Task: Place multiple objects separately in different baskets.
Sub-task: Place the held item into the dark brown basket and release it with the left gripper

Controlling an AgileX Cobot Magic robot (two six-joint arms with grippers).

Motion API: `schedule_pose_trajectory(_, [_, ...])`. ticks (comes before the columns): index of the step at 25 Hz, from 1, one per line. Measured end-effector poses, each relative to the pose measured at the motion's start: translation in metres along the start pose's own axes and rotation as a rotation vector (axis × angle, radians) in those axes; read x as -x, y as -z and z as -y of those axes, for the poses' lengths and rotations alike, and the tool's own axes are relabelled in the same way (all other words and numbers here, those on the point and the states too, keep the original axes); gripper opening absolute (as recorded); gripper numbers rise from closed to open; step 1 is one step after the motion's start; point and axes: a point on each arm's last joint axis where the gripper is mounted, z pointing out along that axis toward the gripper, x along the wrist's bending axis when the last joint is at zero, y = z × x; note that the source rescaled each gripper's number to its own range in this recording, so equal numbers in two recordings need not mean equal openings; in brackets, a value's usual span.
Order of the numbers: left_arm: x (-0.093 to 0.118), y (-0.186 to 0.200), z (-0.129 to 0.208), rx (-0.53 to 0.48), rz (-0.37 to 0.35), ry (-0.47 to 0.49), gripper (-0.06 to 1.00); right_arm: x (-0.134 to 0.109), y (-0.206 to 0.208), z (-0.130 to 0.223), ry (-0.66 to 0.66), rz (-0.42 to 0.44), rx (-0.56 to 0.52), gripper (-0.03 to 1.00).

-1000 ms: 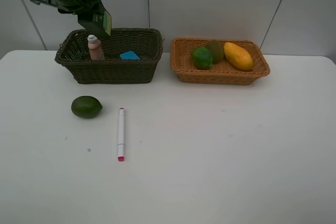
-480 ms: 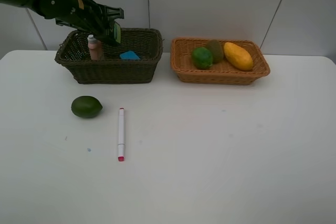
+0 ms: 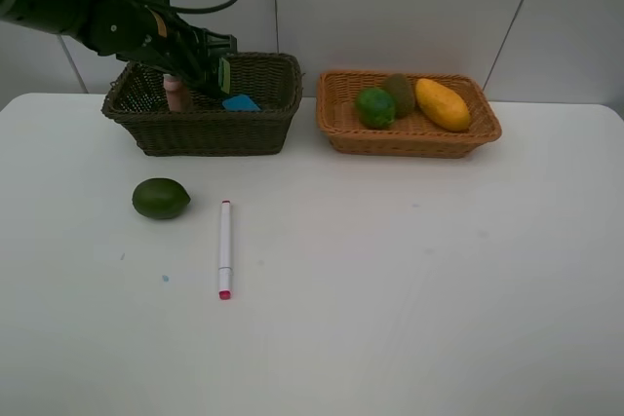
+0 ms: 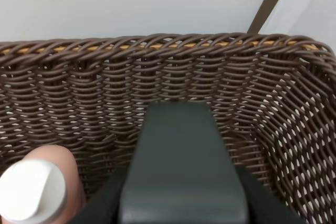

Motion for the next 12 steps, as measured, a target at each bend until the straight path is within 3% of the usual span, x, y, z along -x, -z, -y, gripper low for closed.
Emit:
schedule_pose_trajectory(3, [-0.0025,-0.0001,-0.0003,0.0,-0.004,-0.015,0.41,0.0,0.0,0.0,0.0,0.0,0.0,1.0])
schedule_pose_trajectory(7, [-0.0079,0.0001,-0.0024,0.005,-0.013,-0.044,0.89,0.0,0.0,0.0,0.0,0.0,0.0,1.0])
schedule_pose_trajectory(9, [-0.0092,0.0002,-0.0026,0.005,-0.016,-0.043,0.97,0.0,0.0,0.0,0.0,0.0,0.0,1.0])
schedule_pose_trajectory(12, [-0.0093,0.0002,-0.0024,0.003,-0.017,-0.045,1.0,0.0,0.0,0.0,0.0,0.0,0.0,1.0])
